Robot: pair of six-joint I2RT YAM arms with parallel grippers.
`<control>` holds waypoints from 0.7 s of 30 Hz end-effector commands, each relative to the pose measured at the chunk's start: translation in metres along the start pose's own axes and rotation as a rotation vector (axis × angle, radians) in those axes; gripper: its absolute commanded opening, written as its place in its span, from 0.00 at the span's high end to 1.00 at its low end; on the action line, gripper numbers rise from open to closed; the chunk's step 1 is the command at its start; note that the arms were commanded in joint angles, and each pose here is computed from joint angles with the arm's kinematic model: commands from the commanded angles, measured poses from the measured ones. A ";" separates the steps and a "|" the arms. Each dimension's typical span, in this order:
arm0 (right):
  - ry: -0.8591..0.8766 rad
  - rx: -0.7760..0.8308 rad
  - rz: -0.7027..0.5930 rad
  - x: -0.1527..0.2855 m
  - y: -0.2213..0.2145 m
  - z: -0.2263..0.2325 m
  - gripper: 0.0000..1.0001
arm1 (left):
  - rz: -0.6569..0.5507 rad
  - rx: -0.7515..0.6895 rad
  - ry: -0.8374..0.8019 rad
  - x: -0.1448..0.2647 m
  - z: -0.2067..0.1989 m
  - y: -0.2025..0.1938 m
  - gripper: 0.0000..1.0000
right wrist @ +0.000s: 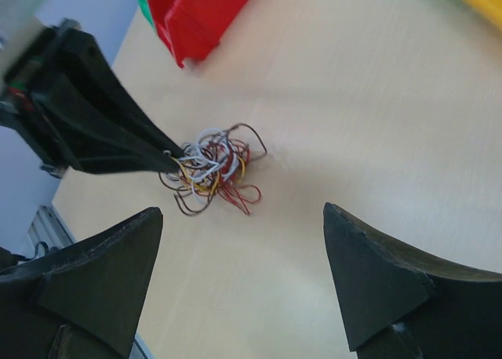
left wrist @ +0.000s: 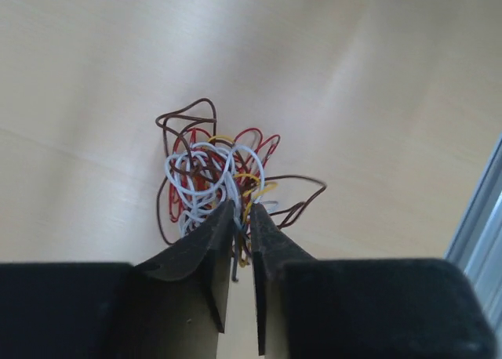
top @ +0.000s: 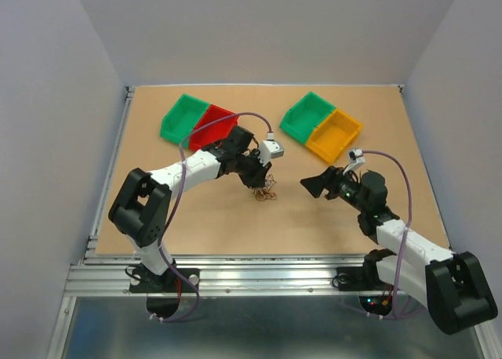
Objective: Untangle the cables
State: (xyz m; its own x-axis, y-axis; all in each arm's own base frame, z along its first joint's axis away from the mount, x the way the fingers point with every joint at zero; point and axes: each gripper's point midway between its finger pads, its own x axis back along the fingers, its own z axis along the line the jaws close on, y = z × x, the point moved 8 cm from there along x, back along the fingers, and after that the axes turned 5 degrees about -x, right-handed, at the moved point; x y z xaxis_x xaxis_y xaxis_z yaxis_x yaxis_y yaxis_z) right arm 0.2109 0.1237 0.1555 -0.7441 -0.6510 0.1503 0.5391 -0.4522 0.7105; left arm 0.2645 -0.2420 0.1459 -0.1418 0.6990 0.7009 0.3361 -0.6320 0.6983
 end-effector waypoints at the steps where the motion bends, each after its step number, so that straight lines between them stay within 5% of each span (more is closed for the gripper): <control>1: -0.004 0.055 0.013 -0.017 0.000 0.002 0.14 | -0.057 -0.054 0.031 0.007 0.002 0.010 0.59; 11: -0.026 0.105 0.055 -0.051 -0.015 0.012 0.16 | -0.113 -0.062 0.237 0.034 0.004 0.008 0.39; 21: -0.053 0.138 0.122 -0.100 -0.034 0.019 0.21 | -0.024 -0.026 0.269 0.019 0.012 -0.007 0.40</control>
State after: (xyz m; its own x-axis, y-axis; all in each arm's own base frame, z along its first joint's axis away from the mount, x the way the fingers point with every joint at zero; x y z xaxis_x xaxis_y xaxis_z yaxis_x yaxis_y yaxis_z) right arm 0.2387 0.1960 0.1112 -0.6552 -0.6671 0.3545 0.6535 -0.2650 0.7090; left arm 0.2679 -0.2193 0.1585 -0.3845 0.6218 0.6823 0.2964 -0.6168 0.7292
